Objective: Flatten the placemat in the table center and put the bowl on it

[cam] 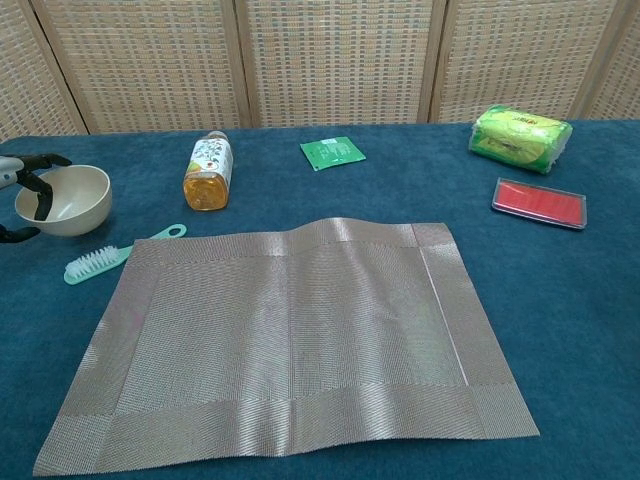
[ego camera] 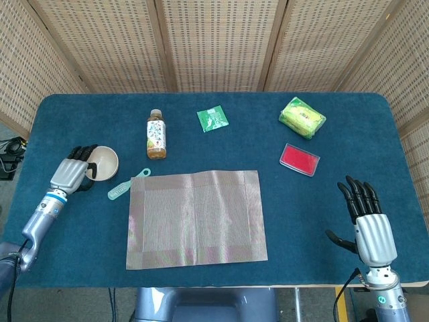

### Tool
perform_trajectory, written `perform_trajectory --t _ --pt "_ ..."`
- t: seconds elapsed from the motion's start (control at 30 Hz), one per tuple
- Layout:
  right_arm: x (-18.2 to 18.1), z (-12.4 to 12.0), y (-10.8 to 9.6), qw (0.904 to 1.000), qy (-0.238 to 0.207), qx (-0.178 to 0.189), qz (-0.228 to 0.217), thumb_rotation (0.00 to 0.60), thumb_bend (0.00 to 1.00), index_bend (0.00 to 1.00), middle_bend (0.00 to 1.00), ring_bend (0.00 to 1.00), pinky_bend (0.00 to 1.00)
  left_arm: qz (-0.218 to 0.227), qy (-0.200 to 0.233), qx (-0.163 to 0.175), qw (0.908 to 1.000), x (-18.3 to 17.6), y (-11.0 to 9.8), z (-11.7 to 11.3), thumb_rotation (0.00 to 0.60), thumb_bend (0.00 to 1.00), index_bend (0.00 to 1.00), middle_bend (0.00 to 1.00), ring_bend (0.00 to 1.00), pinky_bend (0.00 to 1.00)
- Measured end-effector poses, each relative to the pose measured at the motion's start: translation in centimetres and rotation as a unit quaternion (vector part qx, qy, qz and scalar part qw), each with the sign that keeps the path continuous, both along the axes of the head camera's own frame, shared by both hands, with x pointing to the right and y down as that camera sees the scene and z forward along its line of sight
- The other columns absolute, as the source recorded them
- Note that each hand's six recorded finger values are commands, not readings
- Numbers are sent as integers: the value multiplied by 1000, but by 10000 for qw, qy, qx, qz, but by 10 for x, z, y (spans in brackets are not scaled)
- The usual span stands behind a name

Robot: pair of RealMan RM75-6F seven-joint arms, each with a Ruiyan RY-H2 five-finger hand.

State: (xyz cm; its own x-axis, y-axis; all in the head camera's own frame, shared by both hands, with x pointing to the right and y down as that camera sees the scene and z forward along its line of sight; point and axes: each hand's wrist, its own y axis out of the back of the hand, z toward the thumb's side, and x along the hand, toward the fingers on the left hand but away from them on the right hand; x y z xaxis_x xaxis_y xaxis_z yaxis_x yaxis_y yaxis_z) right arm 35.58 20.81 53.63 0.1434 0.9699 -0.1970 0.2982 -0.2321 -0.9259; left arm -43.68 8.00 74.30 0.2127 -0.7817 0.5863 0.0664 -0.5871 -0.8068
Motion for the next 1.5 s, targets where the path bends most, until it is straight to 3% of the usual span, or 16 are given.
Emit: perform_trajectory --t 0.23,0.37,0.47,0.67,0.8,0.97,1.23,1.43,1.5 --pt "0 -2 0 10000 -31 15 -9 600 0 62 0 0 0 107 420 422 9982 7 -10 -25 600 465 717 0 0 0" --pt "0 -3 0 10000 -60 20 3 600 0 62 0 0 0 403 851 721 9929 26 -13 -46 600 465 723 0 0 0" --pt "0 -4 0 10000 -61 30 12 600 0 62 0 0 0 687 1131 764 9883 48 -10 -57 600 464 716 0 0 0" --pt "3 -5 -1 10000 -45 53 51 600 0 62 0 0 0 1372 1570 475 9769 108 8 -66 600 463 708 0 0 0" --pt "6 -7 -1 9999 -42 71 108 600 0 62 0 0 0 2080 1776 83 9618 170 40 -66 600 464 708 0 0 0" --pt "8 -7 -2 9999 -49 60 139 600 0 62 0 0 0 2884 1735 -353 9410 220 83 -67 600 463 707 0 0 0" --pt "8 -7 -3 9999 -54 64 145 600 0 62 0 0 0 3611 1436 -624 9193 243 120 -60 600 464 703 0 0 0" --pt "10 -8 -4 9998 -59 82 173 600 0 62 0 0 0 3732 1240 -671 9170 246 128 -53 600 463 702 0 0 0" --pt "10 -8 -4 9998 -62 75 171 600 0 62 0 0 0 3725 1213 -680 9176 245 128 -52 600 436 641 0 0 0"
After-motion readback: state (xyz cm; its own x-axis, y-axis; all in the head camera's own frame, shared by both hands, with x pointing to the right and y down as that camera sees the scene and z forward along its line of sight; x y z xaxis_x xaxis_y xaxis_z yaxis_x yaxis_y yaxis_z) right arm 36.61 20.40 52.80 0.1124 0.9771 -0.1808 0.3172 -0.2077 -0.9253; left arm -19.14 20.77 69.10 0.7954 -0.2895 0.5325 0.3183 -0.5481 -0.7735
